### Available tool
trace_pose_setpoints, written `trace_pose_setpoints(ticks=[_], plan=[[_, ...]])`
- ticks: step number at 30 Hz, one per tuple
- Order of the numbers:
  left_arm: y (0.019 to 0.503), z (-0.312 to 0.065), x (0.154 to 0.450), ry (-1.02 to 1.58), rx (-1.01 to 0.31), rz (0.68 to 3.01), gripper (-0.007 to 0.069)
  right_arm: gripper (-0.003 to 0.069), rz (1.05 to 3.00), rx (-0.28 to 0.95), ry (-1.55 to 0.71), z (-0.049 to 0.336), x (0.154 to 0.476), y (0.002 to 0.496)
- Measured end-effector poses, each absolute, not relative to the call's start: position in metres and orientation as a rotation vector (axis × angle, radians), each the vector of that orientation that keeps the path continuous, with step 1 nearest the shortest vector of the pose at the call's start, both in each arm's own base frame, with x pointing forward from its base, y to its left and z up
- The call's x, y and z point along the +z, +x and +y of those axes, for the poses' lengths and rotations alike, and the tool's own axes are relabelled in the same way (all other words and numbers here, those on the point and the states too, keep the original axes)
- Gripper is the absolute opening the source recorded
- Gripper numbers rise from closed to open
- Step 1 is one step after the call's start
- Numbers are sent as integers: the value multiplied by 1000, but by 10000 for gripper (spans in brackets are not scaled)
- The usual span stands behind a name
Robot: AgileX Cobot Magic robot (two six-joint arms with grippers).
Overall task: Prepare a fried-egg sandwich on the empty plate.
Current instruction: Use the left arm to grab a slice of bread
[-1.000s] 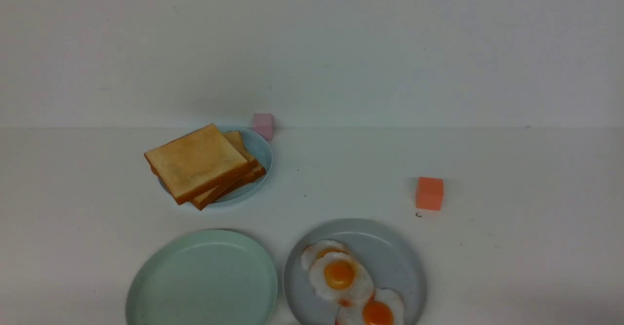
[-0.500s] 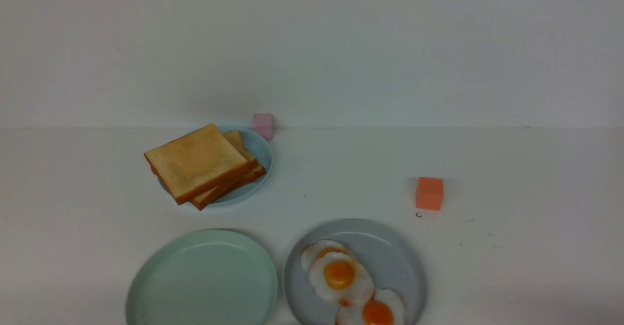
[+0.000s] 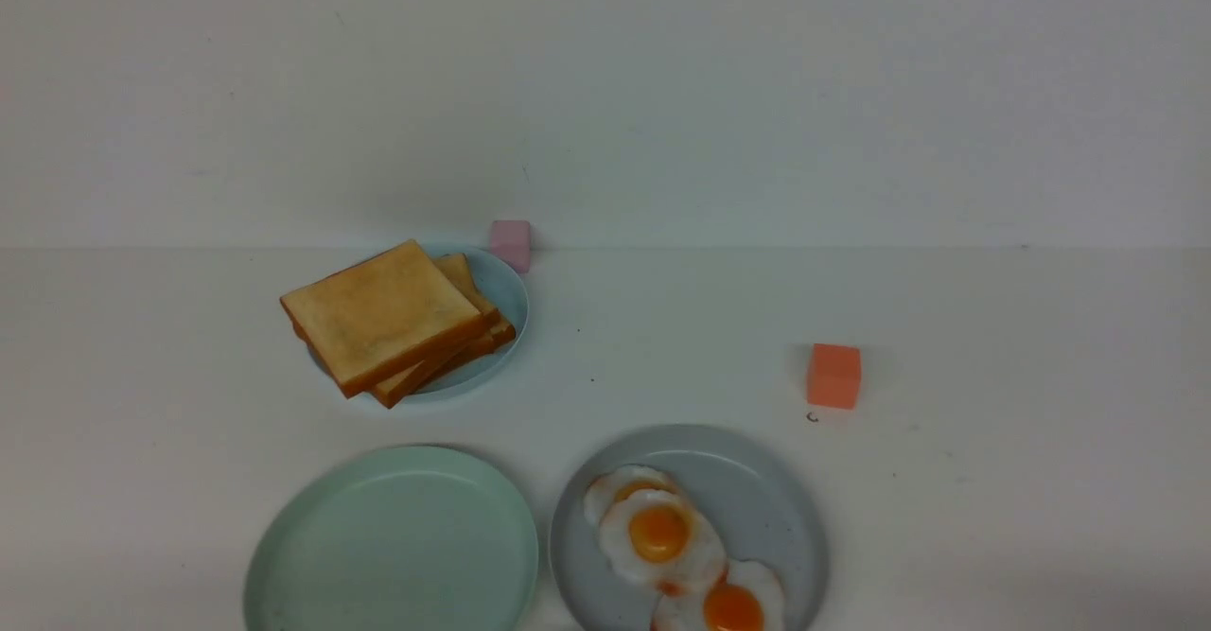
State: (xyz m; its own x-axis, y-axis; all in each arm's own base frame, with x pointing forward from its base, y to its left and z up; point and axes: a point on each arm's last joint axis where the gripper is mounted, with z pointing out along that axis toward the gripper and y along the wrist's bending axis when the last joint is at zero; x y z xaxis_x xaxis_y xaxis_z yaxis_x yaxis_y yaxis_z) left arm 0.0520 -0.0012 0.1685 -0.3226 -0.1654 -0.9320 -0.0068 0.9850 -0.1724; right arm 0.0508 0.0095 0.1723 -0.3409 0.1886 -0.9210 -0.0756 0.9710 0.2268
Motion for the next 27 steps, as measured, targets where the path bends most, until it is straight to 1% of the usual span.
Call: trace_pose_setpoints(ticks=[5,8,10,13,14,16,17,19,21,22,23,24,25,27], plan=[[52,-1,168,-121,-154,1894,238,241,1900,270,82,10,172,51],[52,1,169,-75,-95,1891,238,241,1880,271,83,9,174,51],[53,1,170,-55,-73,1876,238,241,1841,274,86,9,175,53],[55,0,177,-41,-91,1795,238,241,1708,278,90,8,186,55],[55,-1,179,-39,-94,1779,238,241,1699,278,91,8,187,56],[56,-3,190,-32,-139,1651,238,241,1592,289,102,7,197,56],[56,-3,190,-34,-141,1651,238,241,1585,293,106,7,197,56],[56,-6,205,-49,-213,1491,238,241,1482,334,145,6,206,56],[55,-6,214,-67,-261,1391,238,241,1397,364,170,5,214,55],[54,-7,216,-74,-277,1365,238,241,1387,369,174,5,215,55],[52,-7,225,-91,-325,1261,238,241,1288,390,188,3,223,53],[50,-7,230,-96,-348,1204,238,241,1229,408,199,3,228,52],[49,-7,232,-99,-357,1185,238,241,1219,417,206,2,229,51],[45,-6,251,-114,-393,1118,238,241,1112,481,236,1,247,46]])
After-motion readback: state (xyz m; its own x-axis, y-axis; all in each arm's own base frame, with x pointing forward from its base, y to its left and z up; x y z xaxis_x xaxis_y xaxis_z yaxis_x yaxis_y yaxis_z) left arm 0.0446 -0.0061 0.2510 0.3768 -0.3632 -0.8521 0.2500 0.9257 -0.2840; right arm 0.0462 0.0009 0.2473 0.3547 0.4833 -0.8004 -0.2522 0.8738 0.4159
